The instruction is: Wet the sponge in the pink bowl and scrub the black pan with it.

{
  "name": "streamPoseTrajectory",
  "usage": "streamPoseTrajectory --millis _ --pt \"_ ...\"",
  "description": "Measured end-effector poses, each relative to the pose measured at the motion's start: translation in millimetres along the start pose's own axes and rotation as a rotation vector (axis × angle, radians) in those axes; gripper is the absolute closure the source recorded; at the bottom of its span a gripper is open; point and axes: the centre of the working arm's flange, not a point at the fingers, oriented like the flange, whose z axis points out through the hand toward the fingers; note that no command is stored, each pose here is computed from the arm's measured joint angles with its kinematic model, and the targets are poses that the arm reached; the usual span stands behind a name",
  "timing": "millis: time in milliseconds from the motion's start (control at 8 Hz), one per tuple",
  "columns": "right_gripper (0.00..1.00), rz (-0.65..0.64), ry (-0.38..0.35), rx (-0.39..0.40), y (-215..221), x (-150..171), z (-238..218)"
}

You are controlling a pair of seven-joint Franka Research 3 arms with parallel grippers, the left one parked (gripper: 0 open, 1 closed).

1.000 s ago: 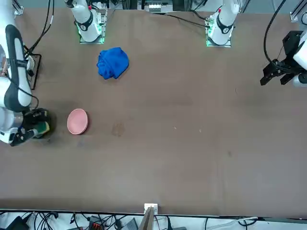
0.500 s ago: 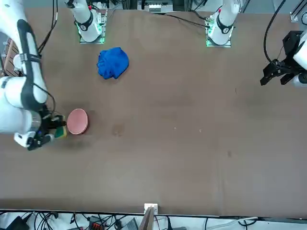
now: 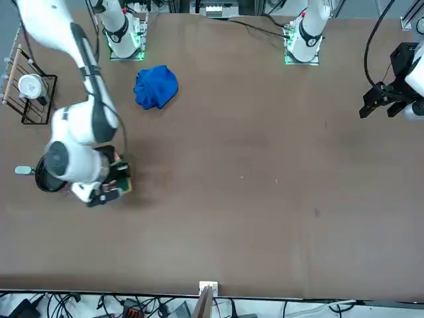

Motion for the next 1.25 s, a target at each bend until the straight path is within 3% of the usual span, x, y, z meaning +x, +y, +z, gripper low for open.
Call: streamPoseTrajectory --millis 500,875,1250 --pt "0.69 0.024 -0.005 -0.022 -75.3 0.3 50.5" --pt "0.67 0.078 -0.013 -0.108 -125.3 -5.6 93.7" --pt "0.63 0.087 -0.026 -0.146 -129.8 -6.9 119.7"
